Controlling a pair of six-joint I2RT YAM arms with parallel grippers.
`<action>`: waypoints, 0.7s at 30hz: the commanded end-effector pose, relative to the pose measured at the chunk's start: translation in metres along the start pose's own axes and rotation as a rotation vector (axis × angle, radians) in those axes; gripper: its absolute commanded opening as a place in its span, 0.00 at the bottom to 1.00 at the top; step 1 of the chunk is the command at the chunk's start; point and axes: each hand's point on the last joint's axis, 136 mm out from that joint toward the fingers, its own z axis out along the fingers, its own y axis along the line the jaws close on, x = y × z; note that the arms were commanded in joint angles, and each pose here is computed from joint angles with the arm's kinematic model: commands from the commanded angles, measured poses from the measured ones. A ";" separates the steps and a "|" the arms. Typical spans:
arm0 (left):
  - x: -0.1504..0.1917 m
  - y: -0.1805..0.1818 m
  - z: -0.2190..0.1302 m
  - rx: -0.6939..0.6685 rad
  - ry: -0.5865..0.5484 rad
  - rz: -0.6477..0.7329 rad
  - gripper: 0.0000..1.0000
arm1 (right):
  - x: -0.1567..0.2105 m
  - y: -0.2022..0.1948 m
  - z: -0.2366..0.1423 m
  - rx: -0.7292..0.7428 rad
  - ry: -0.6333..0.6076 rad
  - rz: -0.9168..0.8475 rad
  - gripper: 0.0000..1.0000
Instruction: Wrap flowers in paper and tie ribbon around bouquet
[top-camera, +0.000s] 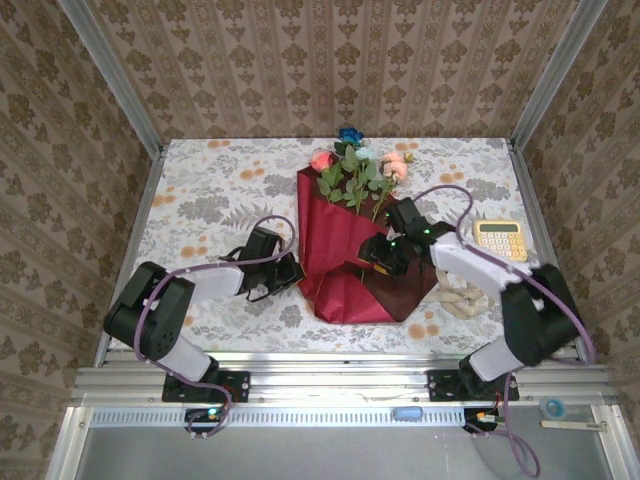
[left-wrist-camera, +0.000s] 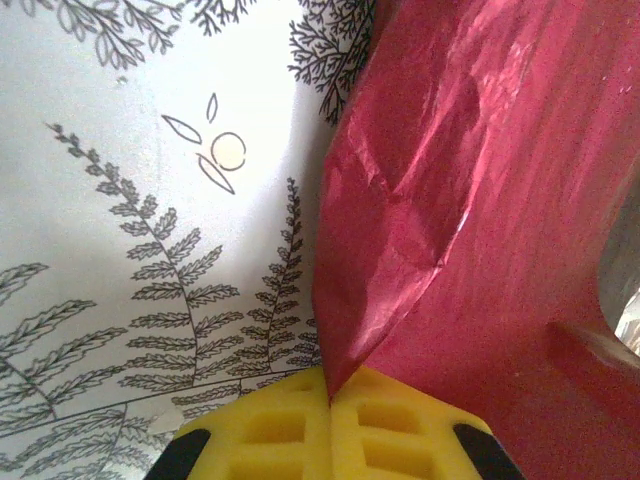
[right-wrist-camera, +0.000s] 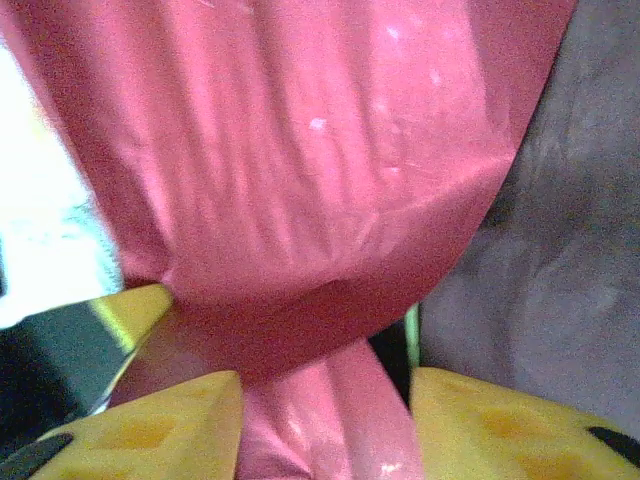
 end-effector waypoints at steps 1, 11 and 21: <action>-0.008 -0.010 -0.001 0.038 -0.008 0.006 0.00 | 0.027 -0.031 -0.020 0.126 -0.015 0.050 0.53; -0.008 -0.013 -0.001 0.056 0.001 -0.023 0.00 | 0.121 -0.071 -0.015 0.089 0.052 0.394 0.57; -0.006 -0.010 0.002 0.077 0.003 -0.070 0.00 | 0.092 -0.073 0.020 -0.016 -0.086 0.494 0.47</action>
